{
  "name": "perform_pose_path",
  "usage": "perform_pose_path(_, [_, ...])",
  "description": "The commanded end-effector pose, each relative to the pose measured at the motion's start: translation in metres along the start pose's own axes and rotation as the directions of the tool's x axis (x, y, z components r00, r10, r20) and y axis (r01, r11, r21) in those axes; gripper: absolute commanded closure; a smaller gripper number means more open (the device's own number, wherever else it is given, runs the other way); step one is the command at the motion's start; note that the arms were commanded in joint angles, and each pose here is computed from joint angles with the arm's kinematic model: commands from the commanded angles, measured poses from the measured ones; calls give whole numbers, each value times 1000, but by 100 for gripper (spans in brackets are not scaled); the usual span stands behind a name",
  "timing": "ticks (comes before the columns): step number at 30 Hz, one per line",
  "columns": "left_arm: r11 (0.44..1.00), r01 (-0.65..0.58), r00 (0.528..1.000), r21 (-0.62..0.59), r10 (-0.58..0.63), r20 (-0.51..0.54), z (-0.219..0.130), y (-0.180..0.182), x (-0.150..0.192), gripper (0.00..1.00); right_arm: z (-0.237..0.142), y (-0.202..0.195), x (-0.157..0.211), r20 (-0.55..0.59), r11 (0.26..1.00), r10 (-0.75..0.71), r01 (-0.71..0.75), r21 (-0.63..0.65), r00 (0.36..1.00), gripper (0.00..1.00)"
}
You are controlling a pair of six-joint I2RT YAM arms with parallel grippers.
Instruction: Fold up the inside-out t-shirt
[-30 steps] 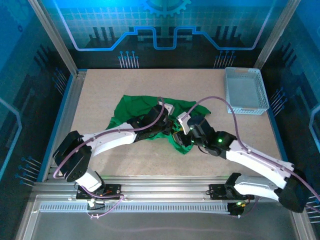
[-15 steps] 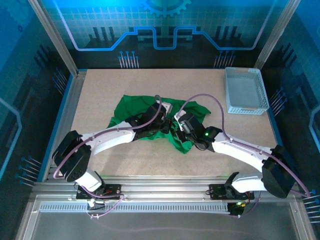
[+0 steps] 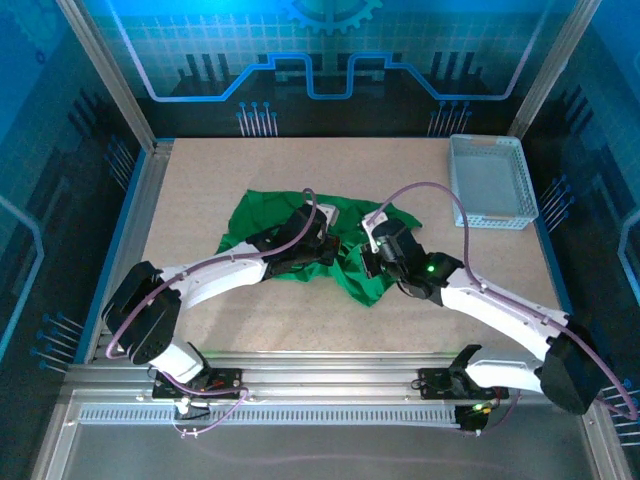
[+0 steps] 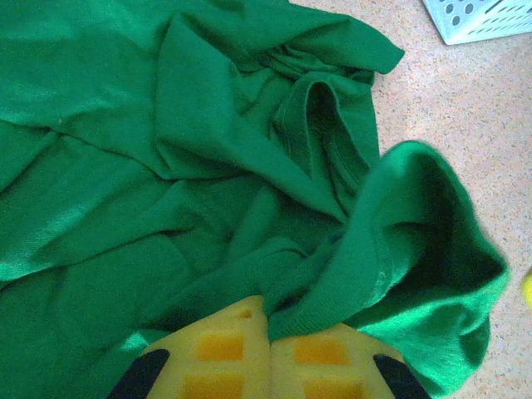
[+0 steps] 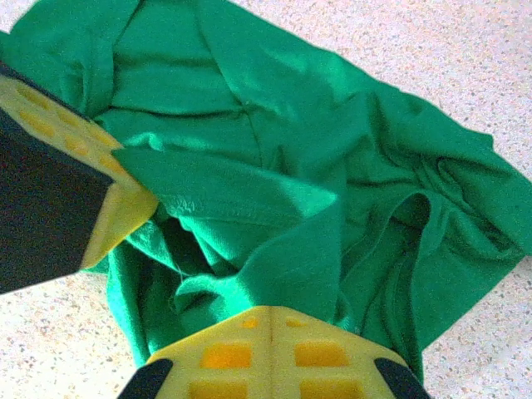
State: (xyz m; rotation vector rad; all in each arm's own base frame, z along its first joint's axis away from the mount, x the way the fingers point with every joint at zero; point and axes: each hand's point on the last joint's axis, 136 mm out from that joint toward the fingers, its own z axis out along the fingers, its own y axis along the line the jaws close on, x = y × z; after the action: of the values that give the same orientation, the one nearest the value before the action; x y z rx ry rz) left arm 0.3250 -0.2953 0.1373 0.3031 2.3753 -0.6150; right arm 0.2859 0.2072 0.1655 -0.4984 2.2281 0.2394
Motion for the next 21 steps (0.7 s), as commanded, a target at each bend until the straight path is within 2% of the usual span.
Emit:
perform_pose_path(1, [999, 24, 999, 27, -25, 27, -8, -1, -8, 98, -8, -1, -1, 19, 998, 53, -52, -45, 998, 100])
perform_pose_path(10, [998, 54, 998, 18, -55, 16, -9, 10, -11, 90, -50, -29, -15, 107, 991, 132, -130, -28, 985, 100])
perform_pose_path(12, [998, 56, 998, 27, -56, 19, -9, 9, -13, 90, -51, -24, -12, 94, 988, 136, -129, -85, 986, 100])
perform_pose_path(15, [997, 54, 998, 53, -55, 18, -9, 5, -13, 91, -38, -3, -5, 32, 978, 115, -107, -180, 993, 83])
perform_pose_path(21, [995, 61, 998, 74, -62, 17, -10, 1, -13, 91, -10, 12, -9, -26, 969, 122, -125, -212, 992, 68])
